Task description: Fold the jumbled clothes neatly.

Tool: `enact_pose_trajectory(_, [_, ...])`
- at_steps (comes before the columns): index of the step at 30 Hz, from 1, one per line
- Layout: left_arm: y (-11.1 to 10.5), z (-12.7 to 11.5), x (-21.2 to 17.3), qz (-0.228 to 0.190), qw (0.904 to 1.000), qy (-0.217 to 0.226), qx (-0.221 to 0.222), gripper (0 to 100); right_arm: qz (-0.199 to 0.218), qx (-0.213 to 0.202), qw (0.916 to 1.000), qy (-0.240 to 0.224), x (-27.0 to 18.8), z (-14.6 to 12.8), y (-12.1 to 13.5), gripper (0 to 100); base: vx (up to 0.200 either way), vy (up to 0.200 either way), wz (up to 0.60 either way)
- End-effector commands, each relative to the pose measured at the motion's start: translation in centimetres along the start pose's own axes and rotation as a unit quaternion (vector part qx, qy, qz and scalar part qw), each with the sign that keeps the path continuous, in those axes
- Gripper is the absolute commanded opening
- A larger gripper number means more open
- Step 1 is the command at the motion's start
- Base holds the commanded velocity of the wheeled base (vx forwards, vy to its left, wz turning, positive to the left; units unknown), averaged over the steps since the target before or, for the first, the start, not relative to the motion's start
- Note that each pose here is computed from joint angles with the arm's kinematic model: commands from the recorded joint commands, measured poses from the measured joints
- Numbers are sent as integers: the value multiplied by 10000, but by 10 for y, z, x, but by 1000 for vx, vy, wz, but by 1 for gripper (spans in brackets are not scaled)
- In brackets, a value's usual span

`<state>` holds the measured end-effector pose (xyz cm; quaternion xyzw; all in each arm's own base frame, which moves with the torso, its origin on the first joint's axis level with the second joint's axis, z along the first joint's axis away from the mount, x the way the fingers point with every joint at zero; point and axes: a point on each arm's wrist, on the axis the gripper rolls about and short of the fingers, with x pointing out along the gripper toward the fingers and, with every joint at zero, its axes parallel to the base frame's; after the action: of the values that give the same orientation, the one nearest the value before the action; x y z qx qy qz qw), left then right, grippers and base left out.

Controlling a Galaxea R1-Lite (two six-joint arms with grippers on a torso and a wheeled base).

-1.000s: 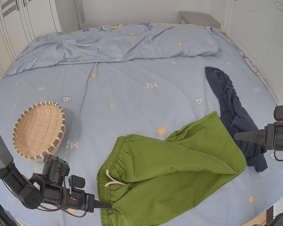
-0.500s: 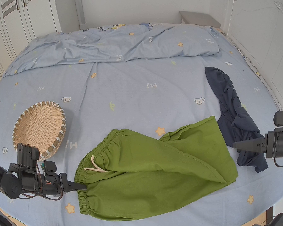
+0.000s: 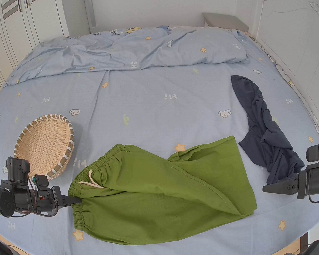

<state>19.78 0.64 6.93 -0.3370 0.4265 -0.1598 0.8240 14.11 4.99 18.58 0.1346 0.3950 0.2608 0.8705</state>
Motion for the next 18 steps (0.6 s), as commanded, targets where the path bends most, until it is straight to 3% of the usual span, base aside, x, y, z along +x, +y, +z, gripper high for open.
enact_pose_trajectory(1, [4,7,0,49,9999,-107,-51,0,-2,-36,10000,-23,-2,-2,0,100,0,0,0])
enact_pose_trajectory(7, [6,2,6,65,9999,101,-30,0,2,-58,9999,-90,-5,-2,1,100,0,0,0])
enact_pose_trajectory(8, [6,1,7,64,9999,112,-30,100,2,-65,9999,-90,-5,-2,1,100,0,0,0])
enact_pose_trajectory(13, [2,-1,4,21,9999,108,61,100,-34,-37,9999,-137,-5,-1,0,100,0,0,0])
enact_pose_trajectory(18, [-23,0,-28,-209,9974,-503,463,100,-67,-29,9996,-287,-9,3,-1,100,0,0,0])
